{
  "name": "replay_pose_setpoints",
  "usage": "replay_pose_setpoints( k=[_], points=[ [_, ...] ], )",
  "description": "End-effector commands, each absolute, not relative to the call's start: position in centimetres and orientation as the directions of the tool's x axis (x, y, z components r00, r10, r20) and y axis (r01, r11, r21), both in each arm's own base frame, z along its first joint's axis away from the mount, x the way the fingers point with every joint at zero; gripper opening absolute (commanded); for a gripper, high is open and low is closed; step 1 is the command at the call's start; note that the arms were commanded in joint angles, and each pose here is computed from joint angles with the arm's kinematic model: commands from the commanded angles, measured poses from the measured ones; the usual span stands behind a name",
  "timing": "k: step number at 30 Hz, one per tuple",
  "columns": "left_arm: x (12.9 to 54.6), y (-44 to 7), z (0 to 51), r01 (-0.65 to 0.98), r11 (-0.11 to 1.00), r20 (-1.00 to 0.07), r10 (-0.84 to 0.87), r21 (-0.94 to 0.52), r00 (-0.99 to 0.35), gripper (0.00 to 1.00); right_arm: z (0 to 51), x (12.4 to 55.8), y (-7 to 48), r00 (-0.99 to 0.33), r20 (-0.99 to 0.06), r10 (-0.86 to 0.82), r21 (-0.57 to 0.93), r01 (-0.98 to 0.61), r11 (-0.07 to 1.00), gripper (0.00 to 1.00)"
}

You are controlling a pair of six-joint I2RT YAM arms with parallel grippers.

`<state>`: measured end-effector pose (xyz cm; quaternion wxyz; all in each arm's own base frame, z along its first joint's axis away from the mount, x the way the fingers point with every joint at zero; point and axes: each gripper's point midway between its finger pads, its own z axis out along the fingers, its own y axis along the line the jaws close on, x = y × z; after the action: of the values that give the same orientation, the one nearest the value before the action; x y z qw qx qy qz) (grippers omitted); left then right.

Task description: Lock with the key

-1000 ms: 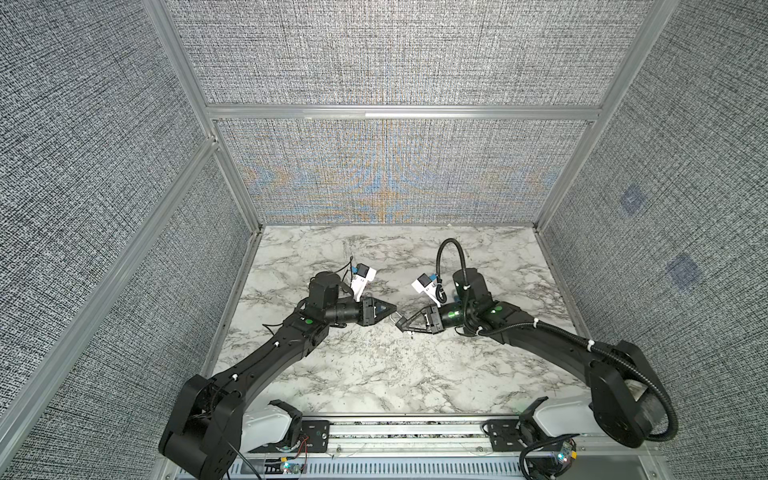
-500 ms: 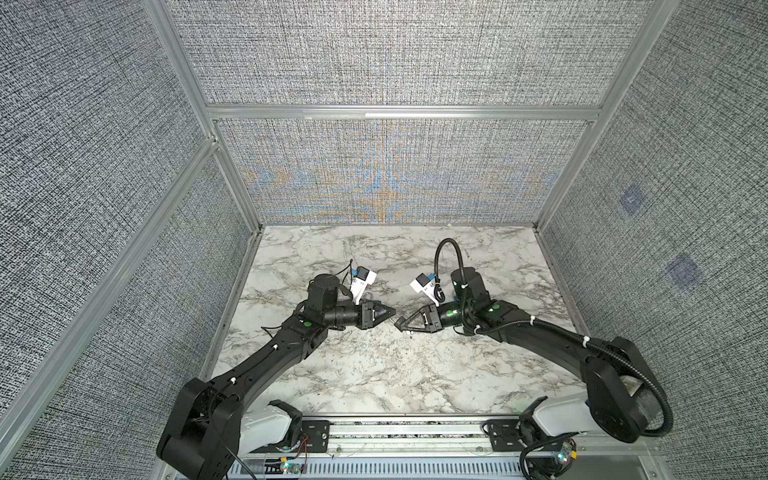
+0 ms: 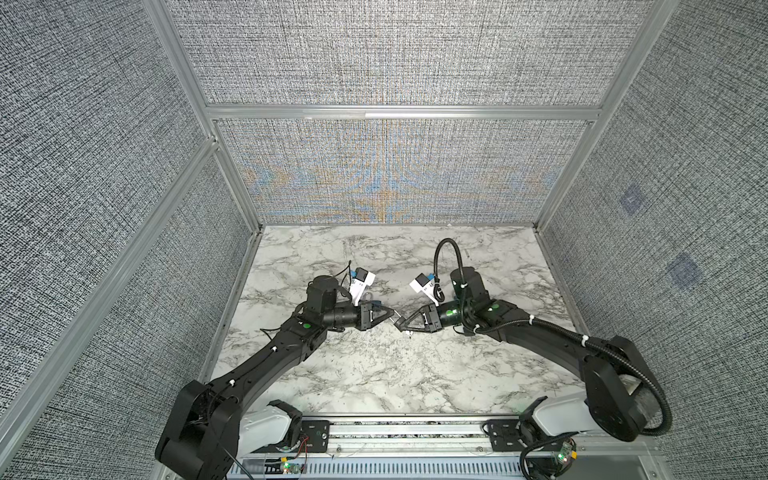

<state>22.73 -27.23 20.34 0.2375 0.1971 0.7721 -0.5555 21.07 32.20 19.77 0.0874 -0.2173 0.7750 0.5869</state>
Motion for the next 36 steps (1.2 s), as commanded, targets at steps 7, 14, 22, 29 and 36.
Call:
replay_pose_setpoints(
  k=[7, 14, 22, 29, 36],
  points=[
    [22.6, -27.2, 19.4, 0.569, 0.308, -0.582, 0.057, -0.763, -0.811, 0.00, 22.3, 21.1, 32.9, -0.879, -0.424, -0.217, 0.883, -0.455, 0.116, 0.00],
    [22.4, -27.2, 19.0, 0.564, 0.306, -0.576, 0.059, -0.767, -0.815, 0.00, 23.0, 21.2, 33.0, -0.883, -0.424, -0.202, 0.887, -0.450, 0.103, 0.00],
    [21.8, -27.0, 19.3, 0.565, 0.292, -0.577, 0.053, -0.772, -0.815, 0.00, 22.7, 22.4, 33.1, -0.889, -0.428, -0.163, 0.878, -0.452, 0.158, 0.00],
    [21.0, -26.7, 19.7, 0.565, 0.282, -0.580, 0.037, -0.775, -0.814, 0.00, 22.6, 23.5, 33.5, -0.892, -0.432, -0.135, 0.875, -0.450, 0.178, 0.00],
    [20.1, -26.6, 19.4, 0.558, 0.264, -0.571, 0.030, -0.787, -0.820, 0.00, 22.4, 24.5, 34.2, -0.895, -0.429, -0.123, 0.876, -0.445, 0.184, 0.00]
  ],
)
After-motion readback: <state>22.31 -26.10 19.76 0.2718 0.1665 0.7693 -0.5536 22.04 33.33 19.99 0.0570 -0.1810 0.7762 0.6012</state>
